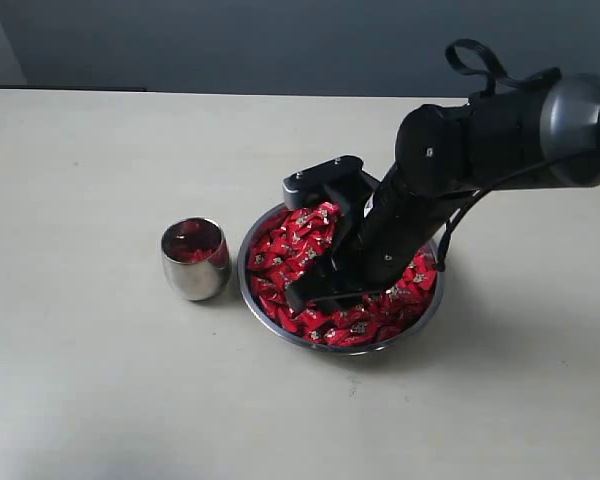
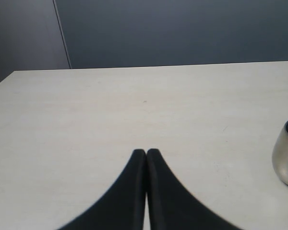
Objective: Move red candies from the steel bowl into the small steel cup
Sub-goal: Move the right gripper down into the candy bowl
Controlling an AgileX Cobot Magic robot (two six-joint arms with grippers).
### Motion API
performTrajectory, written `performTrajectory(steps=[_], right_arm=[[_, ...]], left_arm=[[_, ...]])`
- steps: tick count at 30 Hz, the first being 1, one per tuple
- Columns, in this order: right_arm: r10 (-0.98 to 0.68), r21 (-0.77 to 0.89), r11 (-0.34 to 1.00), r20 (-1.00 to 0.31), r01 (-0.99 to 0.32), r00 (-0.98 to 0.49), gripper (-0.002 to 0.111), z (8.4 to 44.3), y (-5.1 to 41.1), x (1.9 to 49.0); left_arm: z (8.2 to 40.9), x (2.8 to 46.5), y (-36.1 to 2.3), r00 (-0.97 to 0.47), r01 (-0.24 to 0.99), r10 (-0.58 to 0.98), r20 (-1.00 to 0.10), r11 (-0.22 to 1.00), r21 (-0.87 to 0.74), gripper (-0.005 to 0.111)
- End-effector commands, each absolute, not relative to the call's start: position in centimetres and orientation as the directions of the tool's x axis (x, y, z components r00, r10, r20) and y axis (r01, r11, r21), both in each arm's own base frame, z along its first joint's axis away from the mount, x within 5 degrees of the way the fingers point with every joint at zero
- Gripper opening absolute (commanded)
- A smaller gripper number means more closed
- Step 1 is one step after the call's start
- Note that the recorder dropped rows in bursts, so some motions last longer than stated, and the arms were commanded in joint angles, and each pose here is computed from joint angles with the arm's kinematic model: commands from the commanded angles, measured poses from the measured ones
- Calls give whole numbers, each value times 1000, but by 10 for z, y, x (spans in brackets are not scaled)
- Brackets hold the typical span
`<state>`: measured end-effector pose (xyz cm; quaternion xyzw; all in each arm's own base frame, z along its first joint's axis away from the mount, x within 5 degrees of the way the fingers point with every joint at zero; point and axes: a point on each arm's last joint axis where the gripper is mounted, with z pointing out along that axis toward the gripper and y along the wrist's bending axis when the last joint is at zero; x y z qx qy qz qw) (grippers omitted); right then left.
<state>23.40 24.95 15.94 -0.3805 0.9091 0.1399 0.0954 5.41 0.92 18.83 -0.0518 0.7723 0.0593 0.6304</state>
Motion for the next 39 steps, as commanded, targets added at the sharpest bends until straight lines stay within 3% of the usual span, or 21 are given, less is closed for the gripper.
performTrajectory(steps=[1,12,35,39], right_arm=[[-700,146,642,-288,-752,-653,36,166,252,238],[-752,119,621,-187,-775,-632,36,156,255,245],[-729,135,640,-203,-756,-654,36,143,261,249],[-727,132,641,-212,-756,-653,27,143,261,249]], left_arm=[[187,54,9,-197,-154,-6,-980,988,25,0],[187,54,9,-197,-154,-6,-980,988,25,0],[187,54,9,-197,-154,-6,-980,988,25,0],[187,54,9,-197,-154,-6,-980,988,25,0]])
